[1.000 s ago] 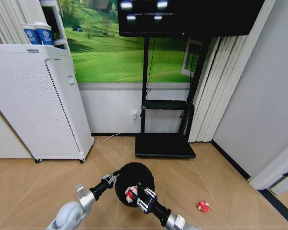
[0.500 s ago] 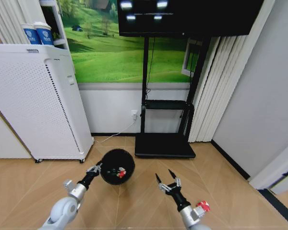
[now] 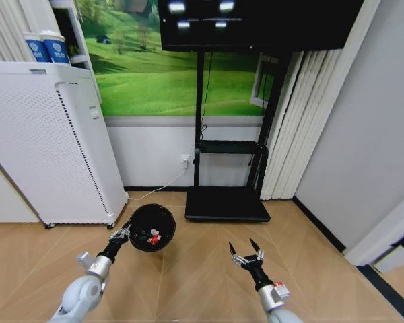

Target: Pick up the trash bin and place the garbage on the floor into it.

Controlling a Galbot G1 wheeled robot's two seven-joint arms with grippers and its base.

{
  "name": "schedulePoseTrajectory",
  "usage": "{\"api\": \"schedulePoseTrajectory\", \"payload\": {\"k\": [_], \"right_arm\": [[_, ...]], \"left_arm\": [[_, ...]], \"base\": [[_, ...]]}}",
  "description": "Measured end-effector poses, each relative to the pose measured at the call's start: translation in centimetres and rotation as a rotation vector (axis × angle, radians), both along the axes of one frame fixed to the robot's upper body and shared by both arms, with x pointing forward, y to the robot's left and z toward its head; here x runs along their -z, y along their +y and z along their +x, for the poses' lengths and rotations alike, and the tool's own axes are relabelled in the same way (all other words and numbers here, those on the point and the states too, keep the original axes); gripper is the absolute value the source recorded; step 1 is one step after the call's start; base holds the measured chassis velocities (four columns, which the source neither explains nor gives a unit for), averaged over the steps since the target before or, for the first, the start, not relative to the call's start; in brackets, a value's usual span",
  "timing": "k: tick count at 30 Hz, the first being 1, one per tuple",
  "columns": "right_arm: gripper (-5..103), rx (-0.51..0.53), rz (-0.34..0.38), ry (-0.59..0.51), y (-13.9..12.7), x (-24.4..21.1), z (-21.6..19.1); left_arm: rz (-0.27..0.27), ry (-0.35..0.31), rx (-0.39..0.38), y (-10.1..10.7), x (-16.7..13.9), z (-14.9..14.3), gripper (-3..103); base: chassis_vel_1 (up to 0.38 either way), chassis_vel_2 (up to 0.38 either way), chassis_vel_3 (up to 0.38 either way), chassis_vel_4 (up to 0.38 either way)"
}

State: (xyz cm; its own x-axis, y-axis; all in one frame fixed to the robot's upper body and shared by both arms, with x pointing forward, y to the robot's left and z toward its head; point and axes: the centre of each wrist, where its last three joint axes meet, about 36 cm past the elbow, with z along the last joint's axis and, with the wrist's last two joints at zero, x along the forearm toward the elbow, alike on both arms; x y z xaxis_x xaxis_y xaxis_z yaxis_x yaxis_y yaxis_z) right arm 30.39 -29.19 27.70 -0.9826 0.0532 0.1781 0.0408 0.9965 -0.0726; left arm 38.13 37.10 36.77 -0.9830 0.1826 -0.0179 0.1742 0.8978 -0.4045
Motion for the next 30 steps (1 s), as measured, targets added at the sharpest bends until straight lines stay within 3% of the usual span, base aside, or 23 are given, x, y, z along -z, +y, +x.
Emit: {"api": "schedulePoseTrajectory", "payload": {"k": [1, 2, 5, 12, 17, 30], "right_arm": [[100, 0.066, -0.026, 0.091, -1.1, 1.2, 0.1], [100, 0.066, -0.026, 0.091, -1.1, 1.2, 0.1], [100, 0.145, -0.079, 0.274, -3.4, 3.9, -0.3], [100, 0.173, -0.08, 0.41, -4.7, 6.9, -1.8], [100, 0.205, -0.031, 0.444, -4.7, 8.2, -1.2], [100, 0.319, -0.035, 0.494, -5.8, 10.4, 1.5]], "left_arm": [[0.001, -0.004, -0.007, 0.3, -0.2, -0.1, 7], [0.001, -0.004, -0.007, 0.3, -0.2, -0.1, 7], [0.005, -0.012, -0.018, 0.7, -0.5, -0.3, 7], [0.004, -0.015, -0.02, 0.7, -0.5, -0.5, 7], [0.001, -0.013, -0.006, 0.3, -0.3, -0.5, 7], [0.01, -0.025, 0.025, 0.0, -0.7, -0.5, 7]], "base": [[-0.031, -0.06, 0.066, 0.073], [-0.031, -0.06, 0.066, 0.073], [0.0, 0.0, 0.0, 0.0], [0.022, 0.031, -0.018, -0.027], [0.0, 0.0, 0.0, 0.0], [0.0, 0.0, 0.0, 0.0]]}}
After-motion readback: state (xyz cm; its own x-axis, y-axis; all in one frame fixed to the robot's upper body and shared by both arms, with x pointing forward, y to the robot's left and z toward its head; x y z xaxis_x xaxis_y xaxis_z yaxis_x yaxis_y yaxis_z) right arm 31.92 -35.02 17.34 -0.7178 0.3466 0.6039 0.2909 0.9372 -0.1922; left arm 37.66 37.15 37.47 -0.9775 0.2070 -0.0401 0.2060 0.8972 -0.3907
